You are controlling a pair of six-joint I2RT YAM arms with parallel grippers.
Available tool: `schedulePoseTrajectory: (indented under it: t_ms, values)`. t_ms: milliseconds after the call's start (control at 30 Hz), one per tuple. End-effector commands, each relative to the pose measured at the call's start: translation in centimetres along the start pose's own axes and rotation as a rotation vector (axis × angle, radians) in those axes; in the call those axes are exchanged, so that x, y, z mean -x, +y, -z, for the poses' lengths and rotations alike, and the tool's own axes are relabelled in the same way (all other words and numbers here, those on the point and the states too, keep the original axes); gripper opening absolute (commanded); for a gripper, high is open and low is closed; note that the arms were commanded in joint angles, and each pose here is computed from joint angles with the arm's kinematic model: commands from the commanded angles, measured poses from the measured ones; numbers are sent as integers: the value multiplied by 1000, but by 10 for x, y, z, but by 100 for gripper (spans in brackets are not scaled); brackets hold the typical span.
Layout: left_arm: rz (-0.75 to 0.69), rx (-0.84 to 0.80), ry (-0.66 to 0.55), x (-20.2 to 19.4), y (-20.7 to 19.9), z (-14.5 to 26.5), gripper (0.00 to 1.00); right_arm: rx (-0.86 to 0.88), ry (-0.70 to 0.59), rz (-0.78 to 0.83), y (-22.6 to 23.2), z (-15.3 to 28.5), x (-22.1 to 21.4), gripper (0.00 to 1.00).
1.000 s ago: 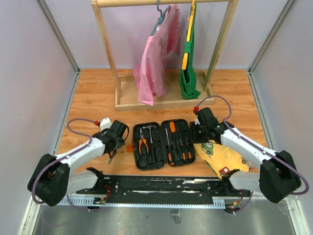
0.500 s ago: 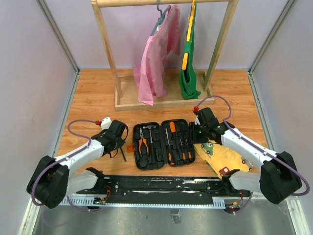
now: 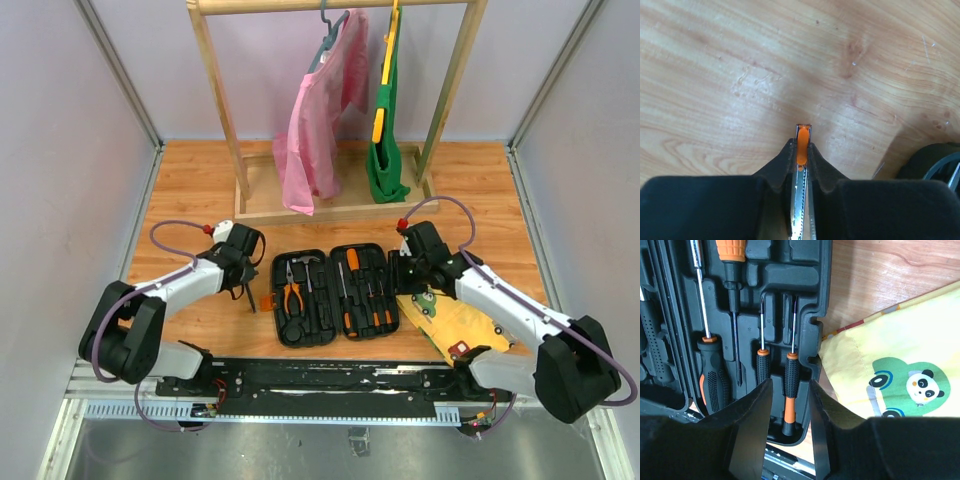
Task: Sort the tools into containers
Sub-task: Pick up the engineering item from the center of the board.
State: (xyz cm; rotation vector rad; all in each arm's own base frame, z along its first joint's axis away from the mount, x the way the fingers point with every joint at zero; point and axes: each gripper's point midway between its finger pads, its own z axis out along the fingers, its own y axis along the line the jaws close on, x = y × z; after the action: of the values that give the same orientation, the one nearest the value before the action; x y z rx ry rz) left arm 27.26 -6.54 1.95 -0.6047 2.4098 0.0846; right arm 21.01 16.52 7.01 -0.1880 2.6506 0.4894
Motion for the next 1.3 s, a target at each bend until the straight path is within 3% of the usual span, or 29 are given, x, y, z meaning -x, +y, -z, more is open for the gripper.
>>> schedulePoseTrajectory:
  t_ms: [0,167,400,900,1267]
  values:
    - [-64,-15,-18,15,-9,-4,18,-3,4,-21,-4,5,-5,37]
    - [-54,-16,3,10,-8,-1,35,-5,-4,-23,-5,7,-6,36]
    - [-41,-7,5,0,3,0,41,3,-7,-26,-3,7,-5,36]
    - [-56,5,24,-5,5,-5,17,6,-41,-43,-4,11,-6,36]
    - [-47,-20,-42,23,1,20,13,-5,-61,-42,-7,16,-4,36]
